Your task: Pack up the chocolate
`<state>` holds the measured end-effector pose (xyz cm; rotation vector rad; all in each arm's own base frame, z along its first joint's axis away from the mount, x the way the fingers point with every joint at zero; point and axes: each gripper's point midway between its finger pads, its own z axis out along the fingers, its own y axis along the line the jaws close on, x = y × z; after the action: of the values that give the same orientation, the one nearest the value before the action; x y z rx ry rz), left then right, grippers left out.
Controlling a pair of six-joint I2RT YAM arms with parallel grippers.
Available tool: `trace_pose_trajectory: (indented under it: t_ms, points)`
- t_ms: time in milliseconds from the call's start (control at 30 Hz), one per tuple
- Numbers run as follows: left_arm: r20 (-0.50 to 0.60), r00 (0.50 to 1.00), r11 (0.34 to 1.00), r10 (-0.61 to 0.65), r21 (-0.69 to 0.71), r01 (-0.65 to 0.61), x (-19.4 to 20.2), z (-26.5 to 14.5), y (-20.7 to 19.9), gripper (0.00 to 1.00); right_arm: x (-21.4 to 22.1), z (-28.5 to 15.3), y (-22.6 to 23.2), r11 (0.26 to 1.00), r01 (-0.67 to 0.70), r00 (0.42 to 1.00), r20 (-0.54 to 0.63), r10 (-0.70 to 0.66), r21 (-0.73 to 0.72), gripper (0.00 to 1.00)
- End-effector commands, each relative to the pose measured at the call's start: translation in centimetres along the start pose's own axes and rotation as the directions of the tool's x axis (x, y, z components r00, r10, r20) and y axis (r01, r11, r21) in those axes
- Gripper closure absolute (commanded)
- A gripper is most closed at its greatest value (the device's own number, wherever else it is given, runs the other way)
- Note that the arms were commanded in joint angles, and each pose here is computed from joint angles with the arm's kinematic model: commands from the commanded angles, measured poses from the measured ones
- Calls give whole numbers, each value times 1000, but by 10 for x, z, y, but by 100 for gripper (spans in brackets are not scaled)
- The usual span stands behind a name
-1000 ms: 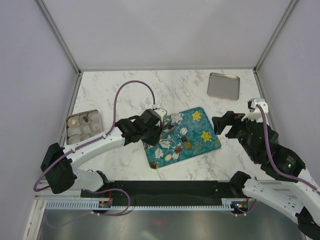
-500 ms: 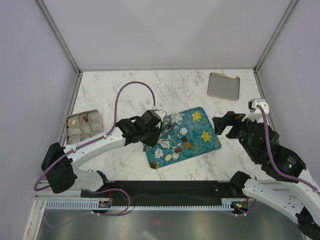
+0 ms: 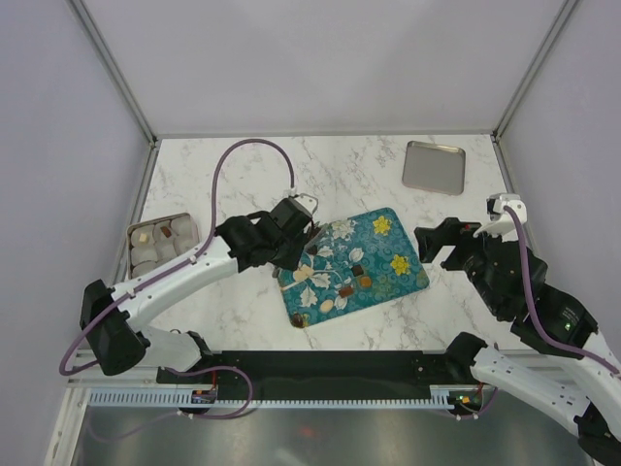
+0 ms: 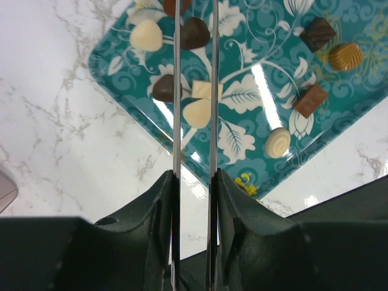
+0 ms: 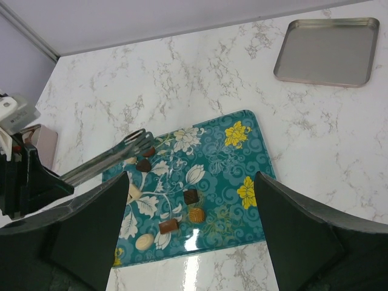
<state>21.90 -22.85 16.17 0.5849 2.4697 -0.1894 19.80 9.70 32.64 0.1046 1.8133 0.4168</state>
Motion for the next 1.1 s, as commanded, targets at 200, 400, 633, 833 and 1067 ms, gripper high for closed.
trace_pose_trajectory:
  t_ms: [200,400,633,833,1067]
  points:
    - [117,945,924,-307,-199,325,-29,-49,113,67,7,-2,0,1000,4,1000,-1,-4,-30,7]
    - [210,853,788,-478,-326,522,-7,-80,197,64,12,-2,-3,999,21,1000,9,-21,-34,7]
    - [234,793,672,-562,-430,603,22,-86,235,64,30,0,11,993,-10,999,-39,5,-118,7]
    - [238,778,624,-581,-484,614,36,-84,250,64,30,-2,8,993,0,1000,-25,-3,-120,7]
    - [228,775,600,-590,-518,609,41,-73,263,64,30,-2,5,994,7,1000,-17,-9,-110,6]
